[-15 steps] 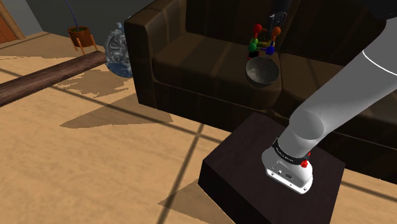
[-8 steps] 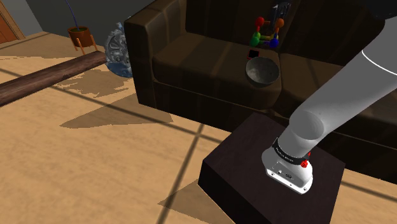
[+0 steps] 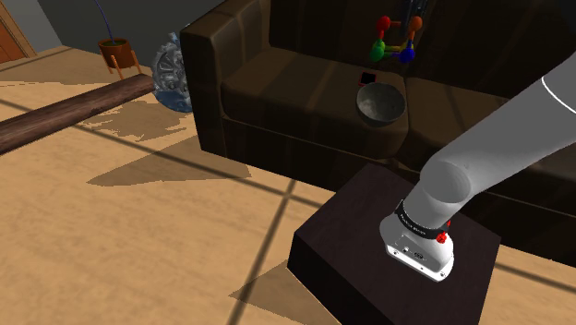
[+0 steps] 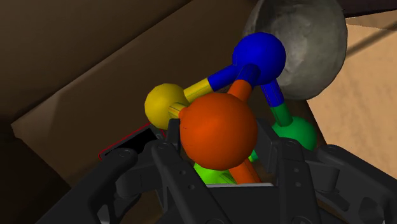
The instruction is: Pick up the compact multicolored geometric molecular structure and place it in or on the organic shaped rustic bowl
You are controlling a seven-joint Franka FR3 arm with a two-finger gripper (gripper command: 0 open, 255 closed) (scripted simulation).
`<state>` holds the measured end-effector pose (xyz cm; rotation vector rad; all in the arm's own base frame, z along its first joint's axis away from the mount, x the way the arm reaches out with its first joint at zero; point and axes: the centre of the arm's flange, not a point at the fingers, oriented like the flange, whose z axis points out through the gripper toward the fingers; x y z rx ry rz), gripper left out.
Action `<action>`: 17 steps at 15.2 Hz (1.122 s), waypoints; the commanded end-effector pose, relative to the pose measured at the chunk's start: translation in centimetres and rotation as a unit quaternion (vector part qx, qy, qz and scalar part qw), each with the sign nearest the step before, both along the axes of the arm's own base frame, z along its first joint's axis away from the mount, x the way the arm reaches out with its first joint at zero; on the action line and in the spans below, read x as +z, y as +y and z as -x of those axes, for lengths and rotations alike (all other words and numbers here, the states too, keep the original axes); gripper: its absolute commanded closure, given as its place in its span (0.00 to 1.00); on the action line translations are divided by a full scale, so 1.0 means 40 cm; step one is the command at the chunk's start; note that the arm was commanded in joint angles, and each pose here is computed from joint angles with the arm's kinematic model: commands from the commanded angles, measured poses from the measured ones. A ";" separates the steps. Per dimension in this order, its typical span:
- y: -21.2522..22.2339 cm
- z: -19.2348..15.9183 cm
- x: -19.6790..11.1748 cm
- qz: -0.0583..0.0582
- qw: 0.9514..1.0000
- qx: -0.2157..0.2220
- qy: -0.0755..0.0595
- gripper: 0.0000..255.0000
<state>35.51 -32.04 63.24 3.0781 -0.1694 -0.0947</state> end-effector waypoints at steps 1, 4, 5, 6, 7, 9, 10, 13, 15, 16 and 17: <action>0.044 0.036 0.016 0.001 1.000 0.000 0.000 1.00; 0.115 0.099 0.046 0.001 1.000 0.000 0.000 1.00; 0.139 0.119 0.056 0.001 1.000 0.000 0.000 1.00; 0.163 0.140 0.066 0.001 1.000 0.000 0.000 1.00; 0.187 0.161 0.075 0.001 1.000 0.000 0.000 1.00; 0.198 0.171 0.067 0.001 1.000 0.000 0.000 1.00; 0.198 0.171 0.054 0.001 1.000 0.000 0.000 1.00; 0.198 0.171 0.014 0.001 1.000 0.000 0.000 1.00; 0.198 0.171 -0.012 0.001 1.000 0.000 0.000 1.00; 0.198 0.171 -0.025 0.001 1.000 0.000 0.000 1.00; 0.198 0.171 -0.039 0.001 1.000 0.000 0.000 1.00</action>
